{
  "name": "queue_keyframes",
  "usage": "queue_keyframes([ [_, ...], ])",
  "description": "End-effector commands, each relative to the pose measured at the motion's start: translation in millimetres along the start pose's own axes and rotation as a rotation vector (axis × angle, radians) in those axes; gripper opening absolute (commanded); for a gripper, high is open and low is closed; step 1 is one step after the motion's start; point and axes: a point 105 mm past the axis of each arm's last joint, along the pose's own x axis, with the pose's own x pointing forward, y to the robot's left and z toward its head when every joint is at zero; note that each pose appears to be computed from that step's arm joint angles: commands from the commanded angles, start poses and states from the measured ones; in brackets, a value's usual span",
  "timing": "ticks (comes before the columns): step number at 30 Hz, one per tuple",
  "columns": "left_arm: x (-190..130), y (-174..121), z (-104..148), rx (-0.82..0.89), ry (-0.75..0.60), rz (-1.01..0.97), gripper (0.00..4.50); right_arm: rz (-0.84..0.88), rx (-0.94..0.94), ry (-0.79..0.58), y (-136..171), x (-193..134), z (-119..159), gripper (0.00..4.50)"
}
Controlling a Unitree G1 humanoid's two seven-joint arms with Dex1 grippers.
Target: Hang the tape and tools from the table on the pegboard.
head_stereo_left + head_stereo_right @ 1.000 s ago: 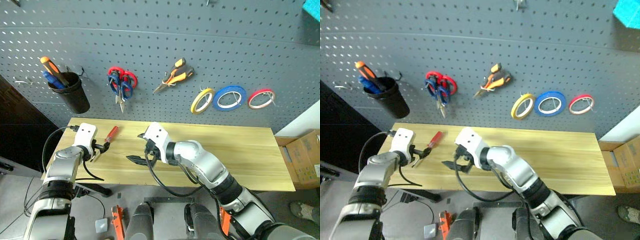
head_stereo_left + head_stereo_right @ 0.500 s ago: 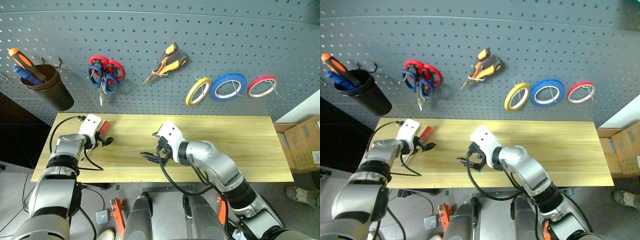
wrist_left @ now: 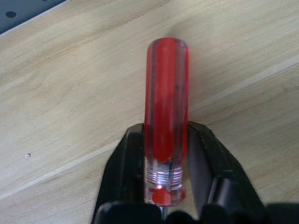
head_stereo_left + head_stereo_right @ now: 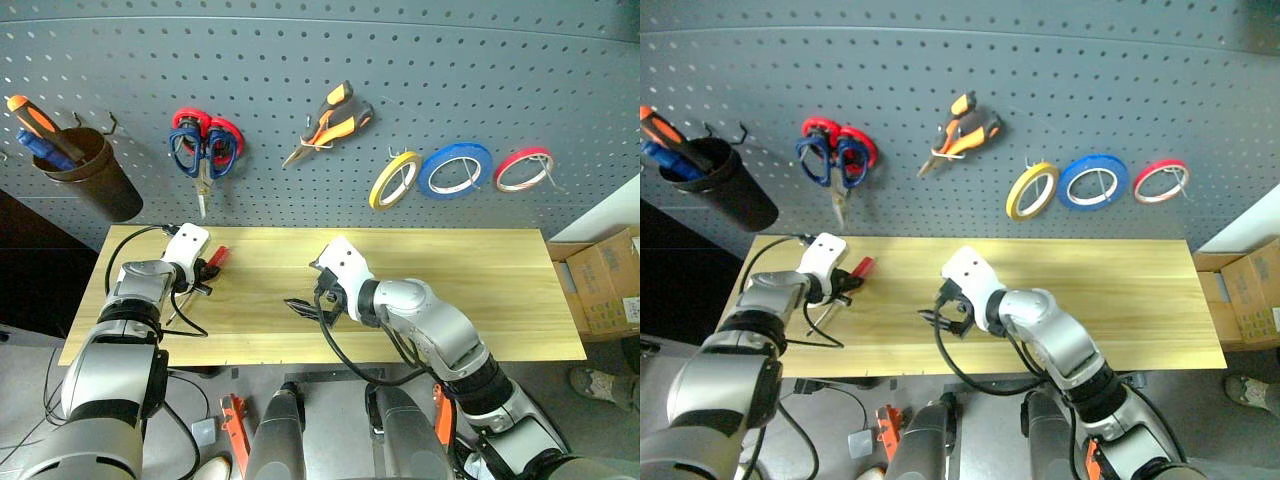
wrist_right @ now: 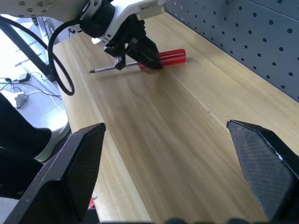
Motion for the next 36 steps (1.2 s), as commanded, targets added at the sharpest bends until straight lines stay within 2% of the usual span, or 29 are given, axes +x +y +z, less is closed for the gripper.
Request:
queue_keyframes([
  [1,-1.3,0.9,-5.2,-0.005,0.009,-0.008,0.84,0.0,-0.027,-0.055,-2.6,-0.1,14.1,4.5],
  [7,-1.0,-15.8,2.2,0.089,-0.012,-0.11,0.84,0.0,-0.055,-0.075,-7.9,-1.2,19.4,4.5],
  [10,-18.5,-40.1,20.6,0.122,-0.106,-0.215,0.84,0.057,-0.032,-0.147,2.1,-15.5,35.2,4.5],
  [15,-54.0,-51.6,46.6,0.101,-0.232,-0.156,0.84,0.12,0.002,-0.253,11.2,-38.6,53.7,4.5],
  [18,-71.7,-42.5,59.8,0.102,-0.3,-0.073,0.84,0.121,0.03,-0.305,9.5,-48.0,59.8,4.5],
  [22,-105.5,-30.9,91.5,0.061,-0.453,0.033,0.84,0.102,0.066,-0.432,2.4,-61.5,76.3,4.5],
  [26,-131.2,-34.5,115.4,0.032,-0.578,0.039,0.84,0.109,0.093,-0.526,-2.4,-66.3,90.6,4.5],
  [27,-142.6,-31.6,127.8,0.018,-0.639,0.052,0.84,0.115,0.11,-0.581,-3.6,-67.7,102.0,4.5],
  [30,-170.5,-17.8,161.0,-0.018,-0.795,0.103,0.84,0.135,0.138,-0.705,-5.4,-68.8,131.6,4.5],
  [36,-190.2,20.0,200.4,-0.038,-0.932,0.253,0.84,0.147,0.144,-0.763,-8.2,-63.1,153.5,4.5],
])
